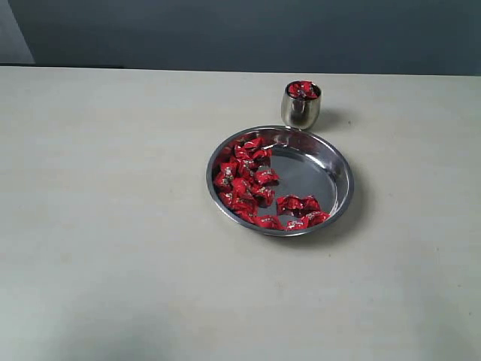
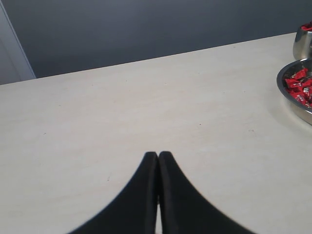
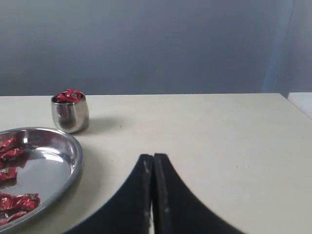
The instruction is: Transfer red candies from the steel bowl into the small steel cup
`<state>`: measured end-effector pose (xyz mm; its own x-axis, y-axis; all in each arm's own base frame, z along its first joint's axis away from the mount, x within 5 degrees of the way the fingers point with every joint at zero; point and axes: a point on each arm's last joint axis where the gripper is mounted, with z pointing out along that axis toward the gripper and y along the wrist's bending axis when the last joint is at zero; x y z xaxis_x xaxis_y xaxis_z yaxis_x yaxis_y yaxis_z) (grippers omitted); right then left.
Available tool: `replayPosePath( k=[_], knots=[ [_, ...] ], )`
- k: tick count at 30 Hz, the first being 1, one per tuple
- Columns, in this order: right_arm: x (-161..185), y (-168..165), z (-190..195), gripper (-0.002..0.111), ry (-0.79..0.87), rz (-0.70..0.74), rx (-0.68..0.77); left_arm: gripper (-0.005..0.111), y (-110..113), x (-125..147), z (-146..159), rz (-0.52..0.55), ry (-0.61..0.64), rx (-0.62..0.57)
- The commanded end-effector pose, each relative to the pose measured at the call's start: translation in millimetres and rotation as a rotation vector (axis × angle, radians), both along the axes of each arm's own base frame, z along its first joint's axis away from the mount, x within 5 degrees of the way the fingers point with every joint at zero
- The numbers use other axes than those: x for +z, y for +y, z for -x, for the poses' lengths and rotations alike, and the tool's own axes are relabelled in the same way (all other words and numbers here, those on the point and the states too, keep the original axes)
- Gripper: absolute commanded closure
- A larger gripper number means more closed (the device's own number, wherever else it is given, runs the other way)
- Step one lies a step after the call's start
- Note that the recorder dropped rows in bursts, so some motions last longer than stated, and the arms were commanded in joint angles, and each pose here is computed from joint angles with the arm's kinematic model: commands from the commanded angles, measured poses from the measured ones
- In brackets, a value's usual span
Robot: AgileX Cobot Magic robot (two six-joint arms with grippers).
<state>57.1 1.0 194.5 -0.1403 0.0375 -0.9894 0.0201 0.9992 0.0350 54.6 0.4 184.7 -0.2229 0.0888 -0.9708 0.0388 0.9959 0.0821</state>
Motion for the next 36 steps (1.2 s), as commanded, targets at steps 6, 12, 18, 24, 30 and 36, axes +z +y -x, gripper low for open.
replayPosePath(
  k=[6,12,18,24,30,36],
  knots=[
    [-5.0,-9.7,2.4,0.108,0.035,0.004,-0.173,0.106,-0.6,0.9,0.2,0.006,-0.009,-0.010],
    [-10.4,-13.5,4.6,0.108,0.090,-0.038,-0.250,0.106,-0.6,0.9,0.2,0.006,-0.009,-0.010],
    [-10.6,-14.1,4.8,0.108,0.093,-0.032,-0.259,0.106,-0.6,0.9,0.2,0.006,-0.009,-0.010],
    [-10.7,-16.0,5.3,0.108,0.090,-0.055,-0.293,0.106,-0.6,0.9,0.2,0.006,-0.009,-0.010],
    [-9.9,-14.5,4.7,0.108,0.073,-0.111,-0.285,0.106,-0.6,0.9,0.2,0.006,-0.009,-0.010],
    [-9.9,-14.5,4.7,0.108,0.073,-0.111,-0.285,0.106,-0.6,0.9,0.2,0.006,-0.009,-0.010]
  ],
)
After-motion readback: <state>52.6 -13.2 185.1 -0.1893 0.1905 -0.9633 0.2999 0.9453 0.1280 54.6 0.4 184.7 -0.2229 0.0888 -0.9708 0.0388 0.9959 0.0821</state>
